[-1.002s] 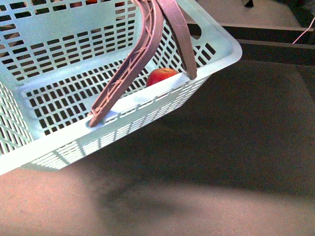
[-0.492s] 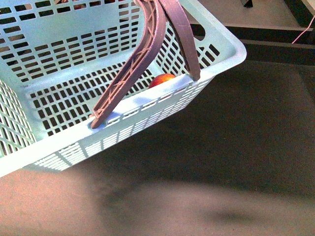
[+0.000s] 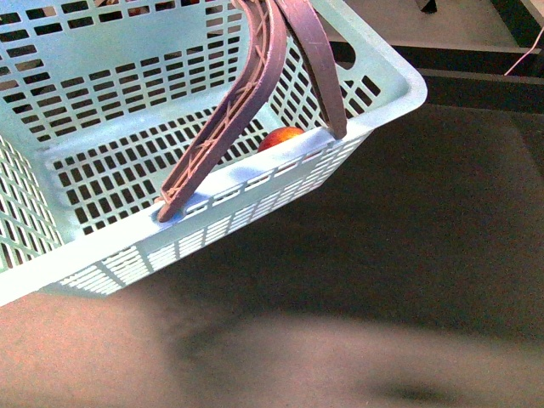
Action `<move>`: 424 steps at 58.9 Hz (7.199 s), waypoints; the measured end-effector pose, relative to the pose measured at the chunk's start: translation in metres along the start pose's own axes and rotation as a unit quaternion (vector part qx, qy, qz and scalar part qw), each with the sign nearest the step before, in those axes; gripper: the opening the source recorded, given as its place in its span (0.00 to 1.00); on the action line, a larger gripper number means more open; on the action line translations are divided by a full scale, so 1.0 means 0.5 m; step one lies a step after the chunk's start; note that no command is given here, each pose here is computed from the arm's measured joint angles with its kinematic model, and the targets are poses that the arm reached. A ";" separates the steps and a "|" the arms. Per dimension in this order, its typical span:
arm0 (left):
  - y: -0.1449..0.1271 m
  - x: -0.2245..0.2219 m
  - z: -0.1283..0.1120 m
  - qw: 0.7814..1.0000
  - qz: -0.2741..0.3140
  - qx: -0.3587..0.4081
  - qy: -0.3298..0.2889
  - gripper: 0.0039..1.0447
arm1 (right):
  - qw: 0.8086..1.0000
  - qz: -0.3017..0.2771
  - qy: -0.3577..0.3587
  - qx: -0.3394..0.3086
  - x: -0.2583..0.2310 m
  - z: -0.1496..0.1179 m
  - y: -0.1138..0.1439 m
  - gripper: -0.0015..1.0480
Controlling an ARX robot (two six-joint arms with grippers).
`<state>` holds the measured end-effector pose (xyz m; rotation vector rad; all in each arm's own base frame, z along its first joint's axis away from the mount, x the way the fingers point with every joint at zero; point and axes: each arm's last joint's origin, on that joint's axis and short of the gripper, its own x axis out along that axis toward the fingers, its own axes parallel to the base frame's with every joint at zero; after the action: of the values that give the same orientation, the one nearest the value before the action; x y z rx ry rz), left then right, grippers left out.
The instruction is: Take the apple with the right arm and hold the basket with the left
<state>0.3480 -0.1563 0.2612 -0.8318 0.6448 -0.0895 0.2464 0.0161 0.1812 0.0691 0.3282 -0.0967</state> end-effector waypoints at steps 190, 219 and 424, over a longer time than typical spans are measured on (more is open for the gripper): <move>0.000 0.000 0.000 1.000 0.000 -0.001 0.000 0.15 | 0.984 0.049 -0.170 -0.033 -0.271 -0.115 -0.065 0.42; 0.019 0.001 0.022 0.985 0.140 -0.055 -0.082 0.15 | 0.984 0.049 -0.170 -0.033 -0.271 -0.115 -0.065 0.92; 0.407 -0.337 -0.111 0.866 0.039 0.392 -0.307 0.03 | 0.984 0.049 -0.170 -0.033 -0.271 -0.115 -0.065 0.92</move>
<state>0.1461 -0.0006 0.1724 -0.0116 0.0010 -0.0038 0.0969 0.0001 0.1692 0.0029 -0.0139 0.0012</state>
